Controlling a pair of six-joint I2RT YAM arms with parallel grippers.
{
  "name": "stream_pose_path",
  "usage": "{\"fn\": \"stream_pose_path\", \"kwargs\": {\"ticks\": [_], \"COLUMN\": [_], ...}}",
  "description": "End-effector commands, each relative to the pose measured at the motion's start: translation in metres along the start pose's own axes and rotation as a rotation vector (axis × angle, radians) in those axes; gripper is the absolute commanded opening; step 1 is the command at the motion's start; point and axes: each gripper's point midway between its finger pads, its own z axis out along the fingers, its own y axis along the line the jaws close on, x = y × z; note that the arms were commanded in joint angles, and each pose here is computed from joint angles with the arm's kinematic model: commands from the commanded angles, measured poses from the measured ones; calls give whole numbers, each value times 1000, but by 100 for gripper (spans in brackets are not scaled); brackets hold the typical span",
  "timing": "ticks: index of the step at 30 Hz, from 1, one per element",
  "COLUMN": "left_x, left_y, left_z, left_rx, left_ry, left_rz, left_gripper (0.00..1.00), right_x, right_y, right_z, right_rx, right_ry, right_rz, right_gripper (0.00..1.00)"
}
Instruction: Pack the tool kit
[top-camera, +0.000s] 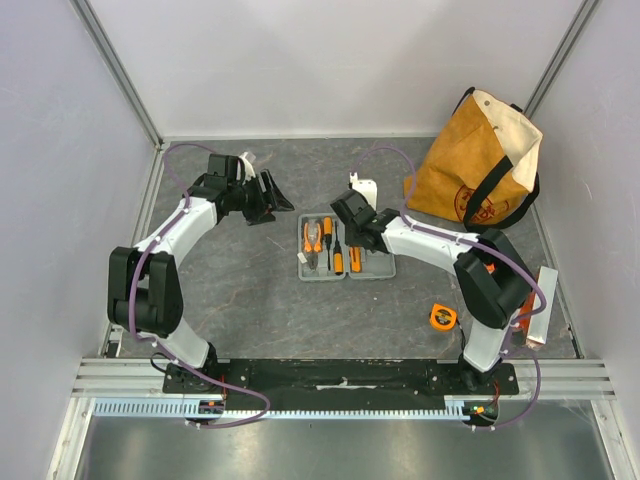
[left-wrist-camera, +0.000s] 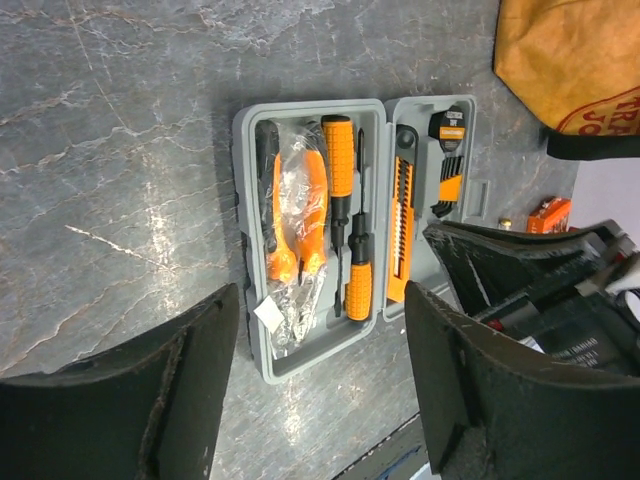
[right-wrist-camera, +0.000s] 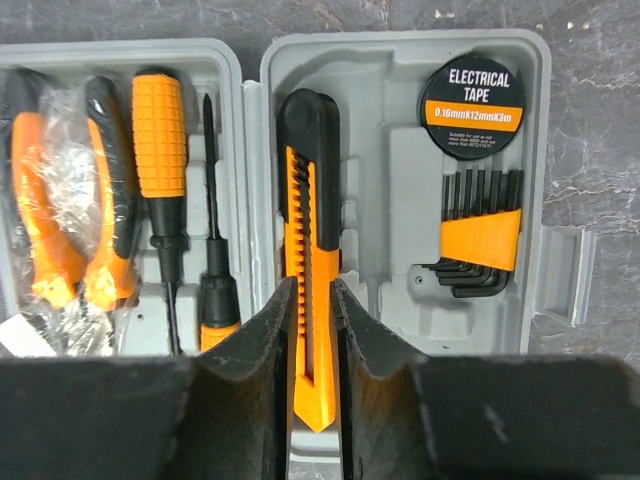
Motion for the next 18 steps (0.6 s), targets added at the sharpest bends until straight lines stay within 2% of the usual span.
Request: {"fn": "stream_pose_path", "kwargs": {"ticks": [1, 8, 18], "left_x": [-7, -2, 6], "left_y": [-23, -32, -55], "left_z": [-7, -4, 1], "left_rx": [96, 165, 250], "left_ry": [-20, 21, 57], "left_rz": [41, 37, 93], "left_gripper": [71, 66, 63], "right_x": [6, 26, 54], "right_y": [-1, -2, -12], "right_z": [10, 21, 30], "right_rx": [8, -1, 29], "right_ry": [36, 104, 174], "right_rz": [-2, -20, -26], "right_gripper": [24, 21, 0]}}
